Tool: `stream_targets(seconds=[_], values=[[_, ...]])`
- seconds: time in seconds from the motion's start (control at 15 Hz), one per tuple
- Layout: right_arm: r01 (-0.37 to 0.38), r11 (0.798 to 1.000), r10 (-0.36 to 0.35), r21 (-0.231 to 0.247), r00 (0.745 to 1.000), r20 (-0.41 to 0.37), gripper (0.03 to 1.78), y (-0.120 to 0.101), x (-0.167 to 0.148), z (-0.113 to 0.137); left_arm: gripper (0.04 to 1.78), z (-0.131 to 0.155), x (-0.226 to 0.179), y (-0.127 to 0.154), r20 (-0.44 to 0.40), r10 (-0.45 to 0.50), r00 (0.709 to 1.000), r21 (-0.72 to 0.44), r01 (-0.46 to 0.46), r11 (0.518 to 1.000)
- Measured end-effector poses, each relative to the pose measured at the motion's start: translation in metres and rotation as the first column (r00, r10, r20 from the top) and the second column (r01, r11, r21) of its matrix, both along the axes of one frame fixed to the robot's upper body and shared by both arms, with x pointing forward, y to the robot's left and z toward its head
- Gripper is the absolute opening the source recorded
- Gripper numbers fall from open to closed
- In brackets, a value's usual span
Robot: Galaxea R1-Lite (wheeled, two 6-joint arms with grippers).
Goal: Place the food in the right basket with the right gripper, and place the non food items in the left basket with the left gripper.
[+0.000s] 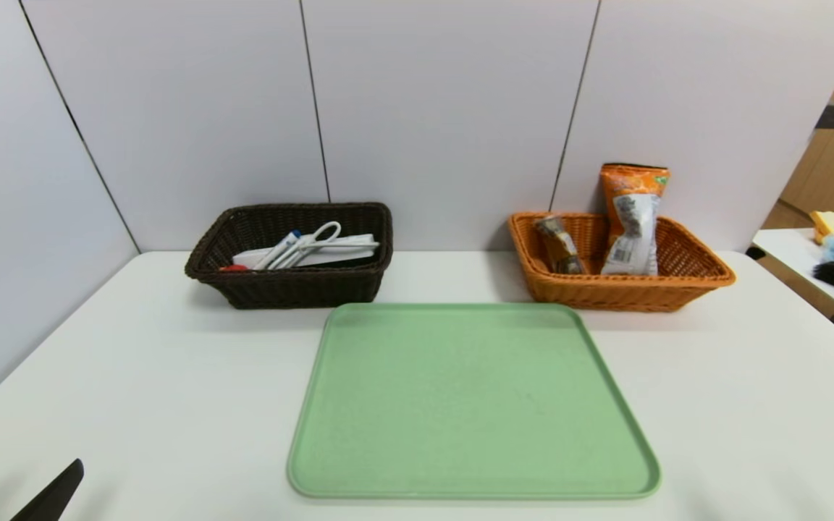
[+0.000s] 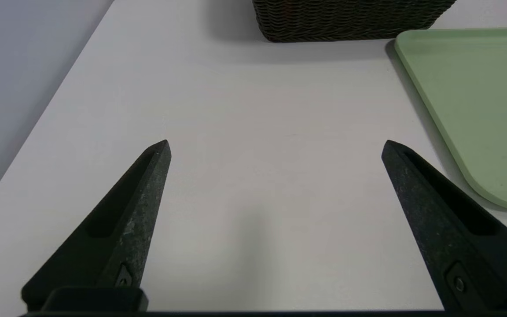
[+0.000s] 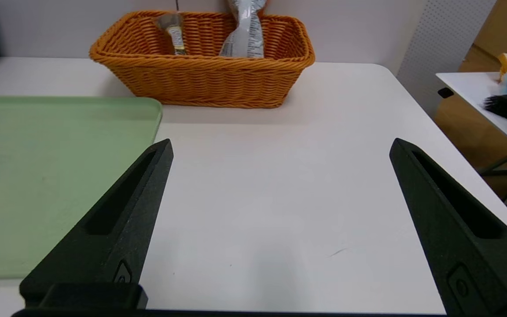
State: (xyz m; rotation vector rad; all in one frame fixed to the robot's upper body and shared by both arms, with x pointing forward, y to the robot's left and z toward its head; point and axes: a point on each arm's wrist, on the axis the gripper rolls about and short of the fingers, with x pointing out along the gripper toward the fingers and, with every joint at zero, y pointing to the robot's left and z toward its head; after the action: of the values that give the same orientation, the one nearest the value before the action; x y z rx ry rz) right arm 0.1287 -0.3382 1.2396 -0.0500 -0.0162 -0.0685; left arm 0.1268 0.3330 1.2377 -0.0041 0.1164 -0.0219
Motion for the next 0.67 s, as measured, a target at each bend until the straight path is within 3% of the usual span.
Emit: stream_targets(seconds=[0.27,0.4,0.53,0.67], values=[[-0.064,0.998,0.064,-0.013,0.998,0.012,1.70,0.002,-0.035,-0.018,1.69,-0.014,-0.018,-0.001,0.060,-0.057,0.997,-0.003,0.058,0.998],[-0.113,0.993,0.113,-0.022,0.993,-0.023,1.70,0.003,-0.052,-0.031,1.69,-0.018,-0.028,-0.002,0.082,-0.062,0.995,-0.002,0.063,0.998],[-0.156,0.987,0.153,-0.037,0.986,-0.059,1.70,0.004,-0.061,-0.039,1.69,-0.020,-0.039,-0.002,0.116,-0.064,0.991,0.003,0.064,0.998],[-0.160,0.986,0.158,-0.056,0.987,-0.043,1.70,0.004,-0.064,-0.042,1.69,-0.022,-0.048,-0.002,0.164,-0.070,0.984,0.018,0.068,0.998]])
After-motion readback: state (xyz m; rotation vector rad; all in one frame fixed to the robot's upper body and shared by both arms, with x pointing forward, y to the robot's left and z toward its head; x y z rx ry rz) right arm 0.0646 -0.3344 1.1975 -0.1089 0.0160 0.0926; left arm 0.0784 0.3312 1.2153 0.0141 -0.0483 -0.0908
